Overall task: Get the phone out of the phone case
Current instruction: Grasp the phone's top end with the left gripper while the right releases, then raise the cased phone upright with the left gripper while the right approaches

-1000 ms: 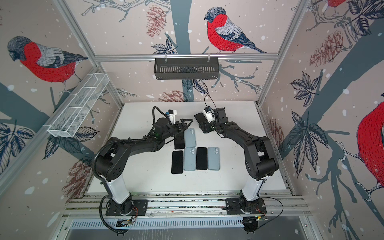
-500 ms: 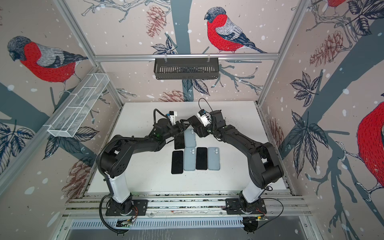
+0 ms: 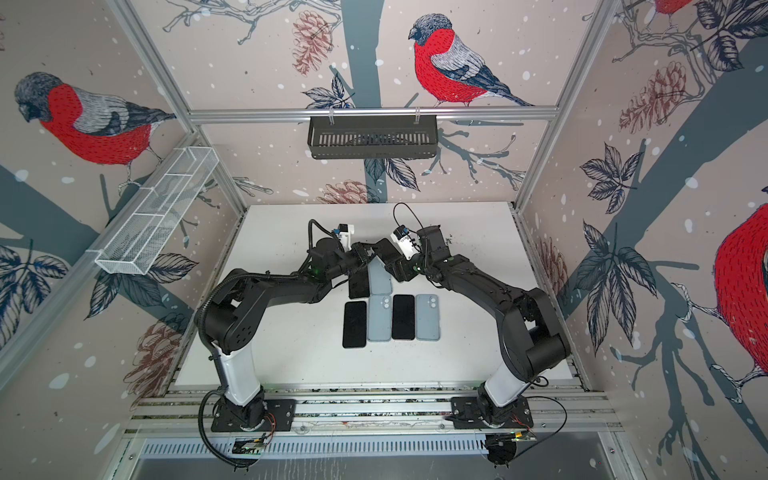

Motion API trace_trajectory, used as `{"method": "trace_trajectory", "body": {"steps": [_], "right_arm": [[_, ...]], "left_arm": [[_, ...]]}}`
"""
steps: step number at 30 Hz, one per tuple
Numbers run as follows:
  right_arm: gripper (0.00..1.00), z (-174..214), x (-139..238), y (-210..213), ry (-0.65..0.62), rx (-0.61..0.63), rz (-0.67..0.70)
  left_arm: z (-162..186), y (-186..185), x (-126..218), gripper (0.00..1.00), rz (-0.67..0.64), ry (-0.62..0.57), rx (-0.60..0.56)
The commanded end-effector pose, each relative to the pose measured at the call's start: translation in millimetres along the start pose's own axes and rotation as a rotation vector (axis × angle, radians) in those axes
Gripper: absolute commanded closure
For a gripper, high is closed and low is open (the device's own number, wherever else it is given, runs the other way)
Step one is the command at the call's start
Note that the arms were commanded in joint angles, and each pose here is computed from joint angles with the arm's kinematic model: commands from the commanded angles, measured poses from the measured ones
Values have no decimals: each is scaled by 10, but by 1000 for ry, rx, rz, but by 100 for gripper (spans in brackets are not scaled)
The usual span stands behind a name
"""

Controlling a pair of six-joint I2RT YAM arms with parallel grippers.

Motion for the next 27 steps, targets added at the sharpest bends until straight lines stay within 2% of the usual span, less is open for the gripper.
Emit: {"method": "trace_trajectory", "body": {"steps": [1, 2, 4, 6, 9, 13, 16, 21, 24, 27], "right_arm": [[66, -120, 41, 10, -55, 17, 1], [64, -130, 58, 8, -62, 14, 5], [54, -157, 111, -6, -81, -1, 26], [30, -208, 225, -11, -129, -41, 48], [2, -306, 504, 50, -243, -93, 62], [0, -453, 1056, 136, -447, -170, 91], [1, -425, 1361, 145, -543, -294, 102], [0, -426, 1523, 453, -690, -452, -173], [0, -431, 1530, 619, -738, -468, -274], [0, -497, 1551, 810, -776, -426, -348]], "left_arm": [[-15, -128, 24, 89, 64, -7, -31], [-15, -138, 37, 93, 70, -8, -31], [-7, -184, 67, 98, 85, -10, -36], [-28, -243, 121, 100, 103, -21, -42], [-103, -403, 268, 100, 152, -64, -55], [-217, -696, 537, 100, 258, -130, -77], [-279, -952, 752, 100, 359, -172, -83], [-264, -1362, 973, 100, 523, -191, -65], [-237, -1499, 1067, 100, 611, -181, -21], [-182, -1601, 1091, 100, 650, -166, -8]]}}
Point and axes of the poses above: each gripper's point midway between its finger pads, its own x axis back along the fingers, its own y axis along the line the jaws close on, z = x × y, the point moved 3 cm from there along x, back along the fingers, and after that the axes turned 13 degrees about x, right-handed, at the moved point
